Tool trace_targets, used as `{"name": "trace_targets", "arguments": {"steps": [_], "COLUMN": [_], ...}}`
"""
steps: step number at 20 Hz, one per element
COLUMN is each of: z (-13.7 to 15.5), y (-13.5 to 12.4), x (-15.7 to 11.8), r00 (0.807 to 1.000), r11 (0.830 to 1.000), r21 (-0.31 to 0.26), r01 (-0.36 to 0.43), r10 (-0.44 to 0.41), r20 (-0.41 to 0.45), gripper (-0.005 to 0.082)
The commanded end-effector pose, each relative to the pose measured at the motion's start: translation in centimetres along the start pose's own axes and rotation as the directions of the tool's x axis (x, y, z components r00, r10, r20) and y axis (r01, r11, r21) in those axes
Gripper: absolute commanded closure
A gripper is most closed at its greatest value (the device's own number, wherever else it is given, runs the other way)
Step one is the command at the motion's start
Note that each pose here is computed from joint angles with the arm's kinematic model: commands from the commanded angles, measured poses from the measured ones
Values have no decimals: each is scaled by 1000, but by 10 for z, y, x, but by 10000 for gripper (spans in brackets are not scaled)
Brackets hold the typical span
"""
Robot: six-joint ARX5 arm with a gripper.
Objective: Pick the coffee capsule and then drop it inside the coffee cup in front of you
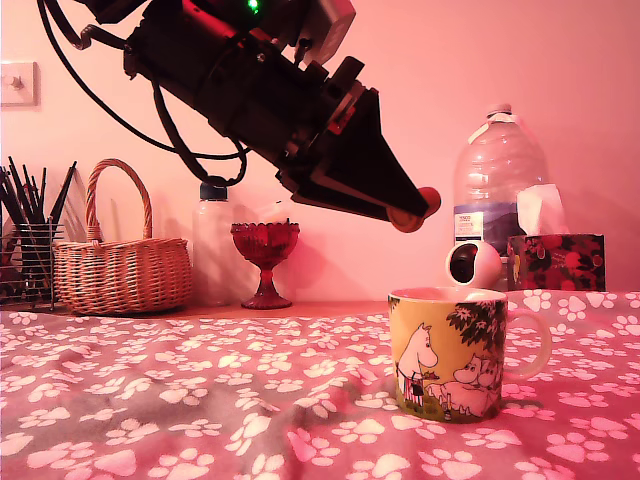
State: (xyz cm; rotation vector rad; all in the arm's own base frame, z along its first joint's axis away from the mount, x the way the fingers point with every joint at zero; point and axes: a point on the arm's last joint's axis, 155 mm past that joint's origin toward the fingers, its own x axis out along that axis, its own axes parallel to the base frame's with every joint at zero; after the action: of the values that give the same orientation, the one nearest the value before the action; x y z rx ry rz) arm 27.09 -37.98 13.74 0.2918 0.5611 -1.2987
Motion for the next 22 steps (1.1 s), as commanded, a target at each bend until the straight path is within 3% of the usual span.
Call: {"name": "trace_targets", "arguments": {"steps": [1, 8, 10, 15, 22], "z": [1, -13, -15, -28, -30], "y": [-3, -9, -8, -1, 0], "x": [1, 28, 32, 35, 34], "r00": [1000, 1000, 999, 992, 984], "r11": [1000, 1000, 1000, 995, 992], "r21": [8, -10, 1, -29, -61], "r01": [7, 14, -23, -95, -112], "r10": [-7, -14, 23, 92, 102], "r20": [13, -15, -30, -89, -144], "gripper": [537, 537, 537, 537, 537]}}
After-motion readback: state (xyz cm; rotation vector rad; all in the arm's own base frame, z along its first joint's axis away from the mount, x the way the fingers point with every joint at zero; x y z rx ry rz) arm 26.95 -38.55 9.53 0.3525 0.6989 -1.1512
